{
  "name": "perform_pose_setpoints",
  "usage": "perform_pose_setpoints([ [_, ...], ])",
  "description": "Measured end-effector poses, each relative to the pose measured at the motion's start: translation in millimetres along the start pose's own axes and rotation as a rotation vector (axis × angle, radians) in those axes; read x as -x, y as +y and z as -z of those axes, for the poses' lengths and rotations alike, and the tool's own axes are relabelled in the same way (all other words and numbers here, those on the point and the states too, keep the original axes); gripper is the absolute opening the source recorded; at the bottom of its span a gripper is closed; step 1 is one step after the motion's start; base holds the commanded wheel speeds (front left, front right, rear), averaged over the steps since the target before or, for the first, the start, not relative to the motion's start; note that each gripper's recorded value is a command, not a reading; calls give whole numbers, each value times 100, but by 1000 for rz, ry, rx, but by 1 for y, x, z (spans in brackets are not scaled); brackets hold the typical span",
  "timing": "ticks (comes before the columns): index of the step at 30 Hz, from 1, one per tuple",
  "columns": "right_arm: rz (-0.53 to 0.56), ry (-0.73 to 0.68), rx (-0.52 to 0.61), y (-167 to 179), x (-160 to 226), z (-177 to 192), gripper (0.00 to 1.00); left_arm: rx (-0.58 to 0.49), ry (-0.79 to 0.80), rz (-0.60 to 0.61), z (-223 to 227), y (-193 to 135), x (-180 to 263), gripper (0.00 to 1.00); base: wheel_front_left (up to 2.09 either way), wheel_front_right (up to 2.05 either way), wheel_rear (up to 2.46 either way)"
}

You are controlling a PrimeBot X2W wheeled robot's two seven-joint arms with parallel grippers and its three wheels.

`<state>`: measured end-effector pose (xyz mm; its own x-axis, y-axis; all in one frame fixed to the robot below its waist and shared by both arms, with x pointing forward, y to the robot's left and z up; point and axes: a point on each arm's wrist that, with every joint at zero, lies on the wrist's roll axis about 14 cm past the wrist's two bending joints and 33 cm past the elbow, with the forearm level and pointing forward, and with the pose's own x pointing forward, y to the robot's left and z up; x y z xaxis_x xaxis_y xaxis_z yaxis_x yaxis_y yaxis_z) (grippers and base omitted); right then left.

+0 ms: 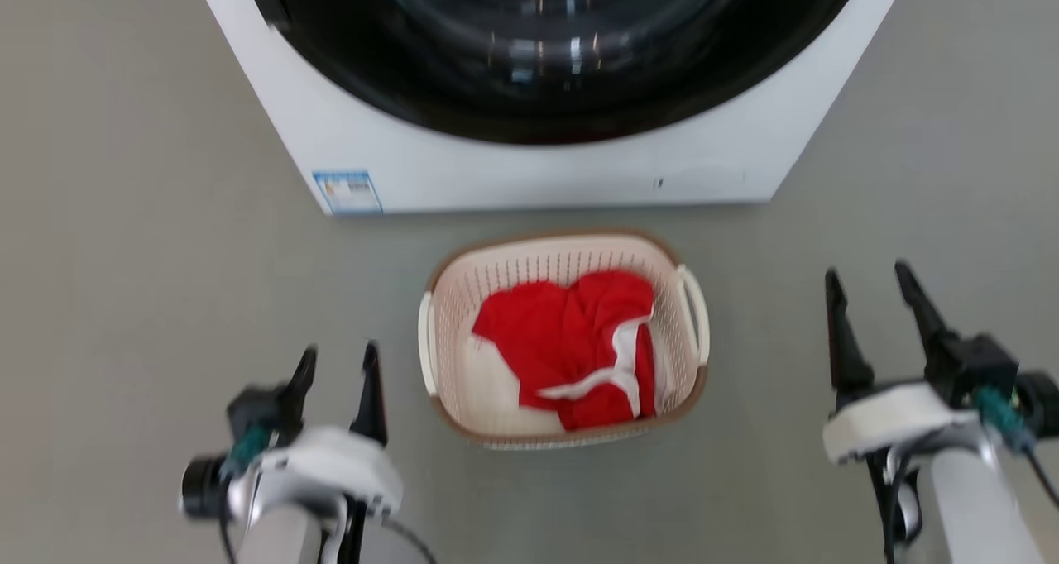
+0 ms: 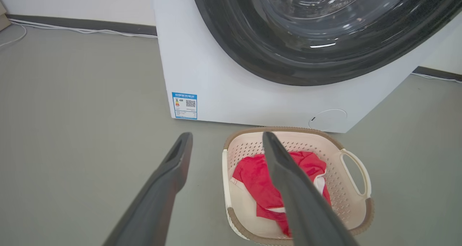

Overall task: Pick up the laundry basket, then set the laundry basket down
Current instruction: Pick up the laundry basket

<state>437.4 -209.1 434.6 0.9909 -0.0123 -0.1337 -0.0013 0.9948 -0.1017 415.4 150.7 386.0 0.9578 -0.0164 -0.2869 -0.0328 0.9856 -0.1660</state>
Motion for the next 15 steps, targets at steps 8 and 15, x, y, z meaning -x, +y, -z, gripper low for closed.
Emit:
perform_pose_setpoints([
  [8,-38,117,40,12,-55,46,100,-13,178,52,46,-15,-57,100,0,0,0],
  [15,-86,286,56,30,-83,114,100,-8,297,59,84,-14,-94,100,0,0,0],
])
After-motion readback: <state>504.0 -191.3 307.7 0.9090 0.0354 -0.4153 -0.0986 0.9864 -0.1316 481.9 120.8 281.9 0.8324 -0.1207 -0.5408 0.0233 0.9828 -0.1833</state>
